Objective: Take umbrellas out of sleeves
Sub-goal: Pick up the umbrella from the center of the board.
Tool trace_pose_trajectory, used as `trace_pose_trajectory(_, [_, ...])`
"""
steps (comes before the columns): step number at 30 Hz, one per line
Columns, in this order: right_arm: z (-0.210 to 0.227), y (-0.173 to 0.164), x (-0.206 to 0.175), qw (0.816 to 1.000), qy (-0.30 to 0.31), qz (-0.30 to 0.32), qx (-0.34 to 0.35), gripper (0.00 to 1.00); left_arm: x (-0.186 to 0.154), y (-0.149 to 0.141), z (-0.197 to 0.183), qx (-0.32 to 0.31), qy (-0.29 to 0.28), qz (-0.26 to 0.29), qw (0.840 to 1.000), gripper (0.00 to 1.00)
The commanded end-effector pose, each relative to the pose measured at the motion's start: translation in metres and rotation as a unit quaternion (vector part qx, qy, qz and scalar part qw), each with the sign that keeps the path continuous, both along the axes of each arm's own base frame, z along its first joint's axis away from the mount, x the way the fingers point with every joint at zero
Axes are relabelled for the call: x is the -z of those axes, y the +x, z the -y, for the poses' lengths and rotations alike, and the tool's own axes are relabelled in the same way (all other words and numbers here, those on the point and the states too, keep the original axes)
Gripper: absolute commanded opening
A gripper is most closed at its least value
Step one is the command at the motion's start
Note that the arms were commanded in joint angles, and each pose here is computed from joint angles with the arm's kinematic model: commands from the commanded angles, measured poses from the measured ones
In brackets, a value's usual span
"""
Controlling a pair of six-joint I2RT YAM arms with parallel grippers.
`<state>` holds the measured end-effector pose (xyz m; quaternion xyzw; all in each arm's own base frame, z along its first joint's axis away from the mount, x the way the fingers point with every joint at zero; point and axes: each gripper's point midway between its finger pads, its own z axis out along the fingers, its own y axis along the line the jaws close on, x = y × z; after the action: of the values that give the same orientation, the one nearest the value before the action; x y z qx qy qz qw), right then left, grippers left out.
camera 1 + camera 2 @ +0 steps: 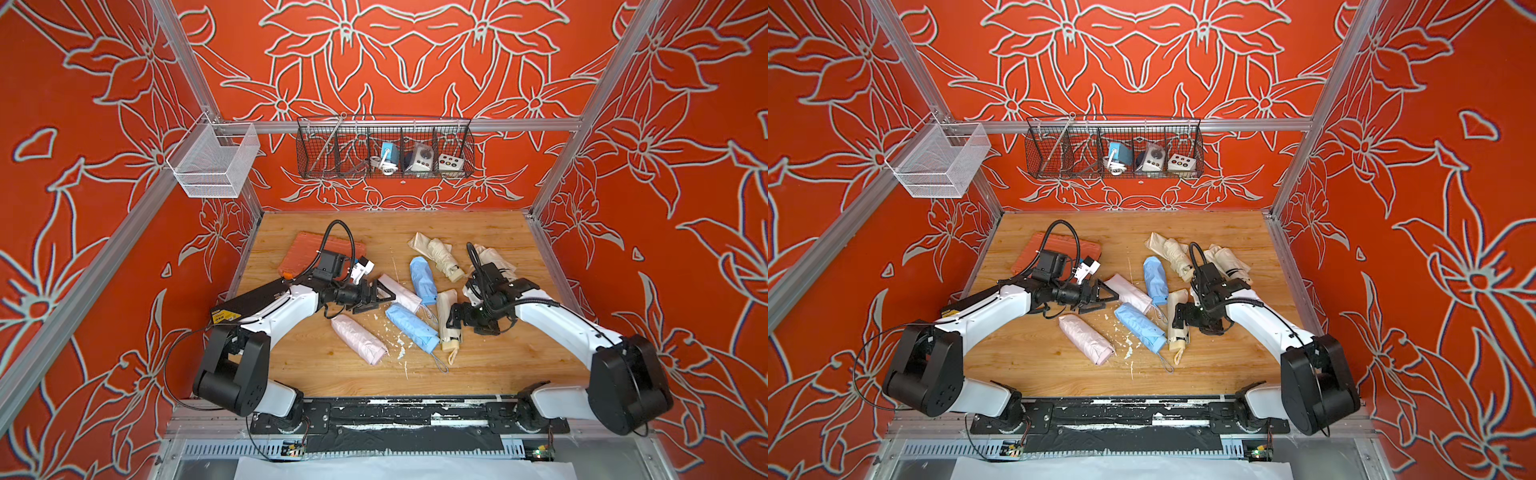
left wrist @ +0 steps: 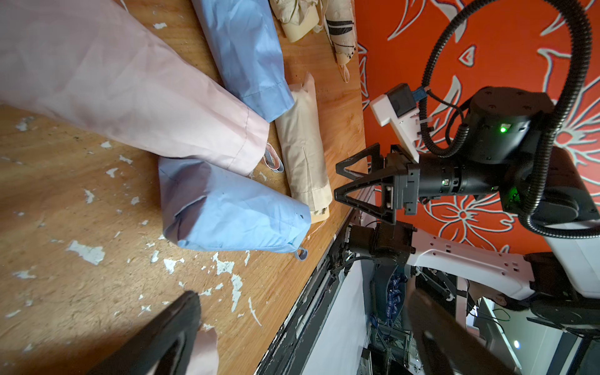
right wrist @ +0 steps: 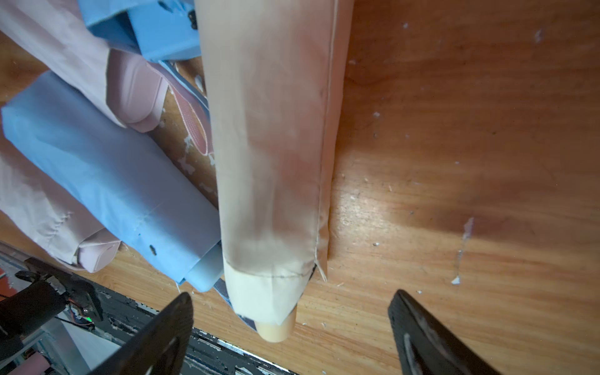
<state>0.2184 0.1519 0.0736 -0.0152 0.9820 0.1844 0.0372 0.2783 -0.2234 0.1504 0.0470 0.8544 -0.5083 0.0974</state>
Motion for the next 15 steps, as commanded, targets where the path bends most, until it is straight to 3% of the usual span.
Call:
trace_pose_trajectory(1, [-0.003, 0.017, -0.003, 0.999, -0.019, 0.024, -0.014, 0.96, -0.001, -0.011, 0.002, 0.013, -0.014, 0.000, 1.000, 0.98])
trace_pose_trajectory(15, [-0.022, 0.035, 0.020, 0.996, -0.061, 0.013, -0.066, 0.94, 0.012, -0.027, 0.014, 0.031, -0.010, -0.019, 0.999, 0.98])
